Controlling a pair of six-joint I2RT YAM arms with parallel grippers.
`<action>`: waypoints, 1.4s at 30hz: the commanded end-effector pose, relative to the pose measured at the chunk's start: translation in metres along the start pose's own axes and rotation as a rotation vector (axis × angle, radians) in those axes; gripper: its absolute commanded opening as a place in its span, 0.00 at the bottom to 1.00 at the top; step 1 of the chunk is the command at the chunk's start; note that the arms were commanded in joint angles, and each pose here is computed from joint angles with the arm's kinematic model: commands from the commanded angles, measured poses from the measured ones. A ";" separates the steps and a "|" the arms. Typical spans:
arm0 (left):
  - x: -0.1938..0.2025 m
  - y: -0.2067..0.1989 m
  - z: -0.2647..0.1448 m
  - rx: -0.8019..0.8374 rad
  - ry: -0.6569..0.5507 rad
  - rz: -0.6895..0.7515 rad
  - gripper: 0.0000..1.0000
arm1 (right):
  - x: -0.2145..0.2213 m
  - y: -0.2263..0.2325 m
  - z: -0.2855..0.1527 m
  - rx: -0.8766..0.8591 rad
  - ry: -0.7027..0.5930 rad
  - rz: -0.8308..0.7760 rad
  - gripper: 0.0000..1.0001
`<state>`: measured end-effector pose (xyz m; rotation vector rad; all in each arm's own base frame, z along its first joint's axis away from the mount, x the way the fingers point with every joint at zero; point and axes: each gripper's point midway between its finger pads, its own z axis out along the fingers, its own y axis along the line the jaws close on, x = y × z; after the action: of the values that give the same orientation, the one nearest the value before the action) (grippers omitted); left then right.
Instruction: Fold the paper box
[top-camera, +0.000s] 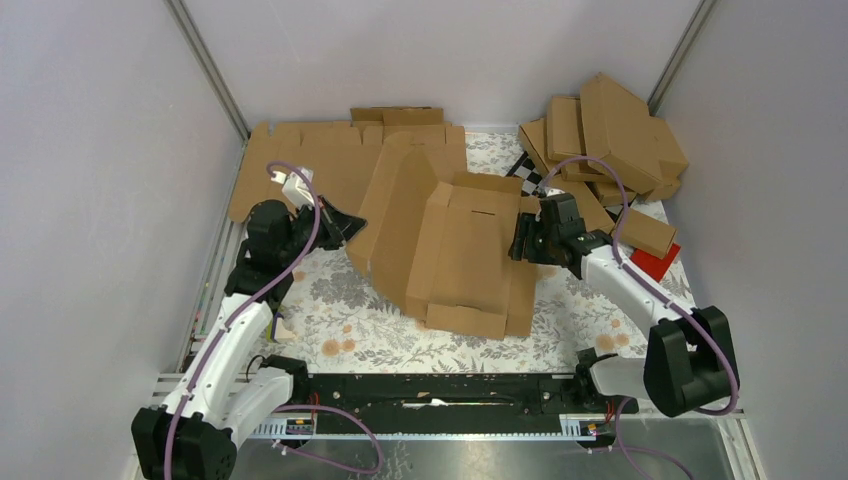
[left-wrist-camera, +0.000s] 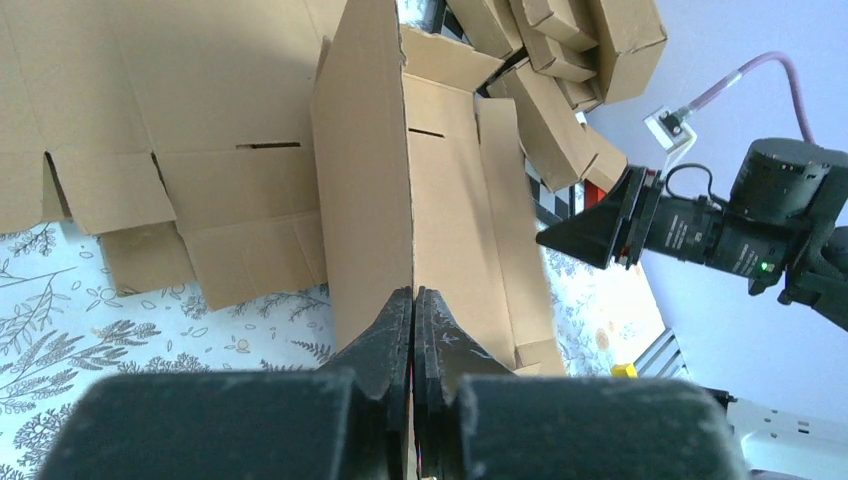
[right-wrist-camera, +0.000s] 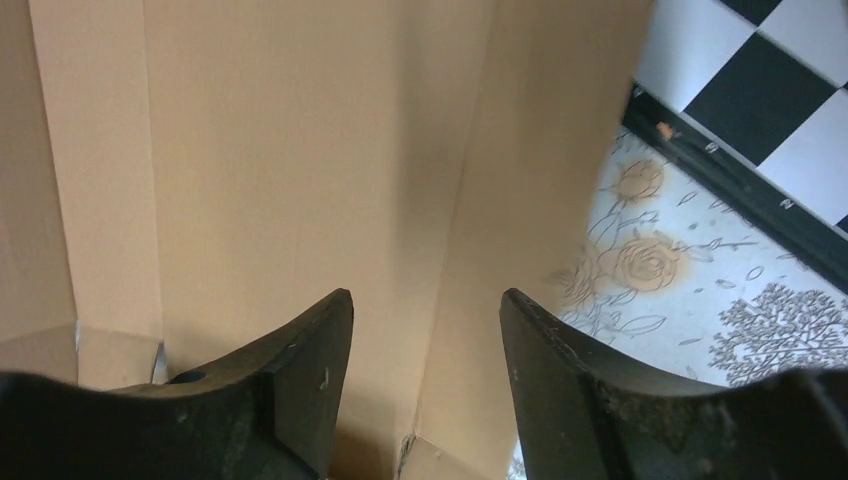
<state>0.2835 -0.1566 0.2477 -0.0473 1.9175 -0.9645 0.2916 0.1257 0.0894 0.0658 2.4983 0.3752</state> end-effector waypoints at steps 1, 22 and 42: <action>-0.002 -0.015 -0.006 0.046 0.036 0.052 0.00 | -0.026 -0.015 0.012 0.078 -0.090 0.041 0.62; -0.010 -0.001 -0.009 -0.051 -0.009 0.020 0.01 | -0.004 -0.072 -0.018 0.180 -0.154 0.260 0.90; -0.008 0.031 -0.014 -0.218 0.008 0.066 0.00 | 0.051 -0.077 0.007 0.090 0.006 0.440 0.95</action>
<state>0.2774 -0.1279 0.2132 -0.1199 2.0913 -0.7389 0.2606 0.0582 0.0274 0.6672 2.4842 0.4177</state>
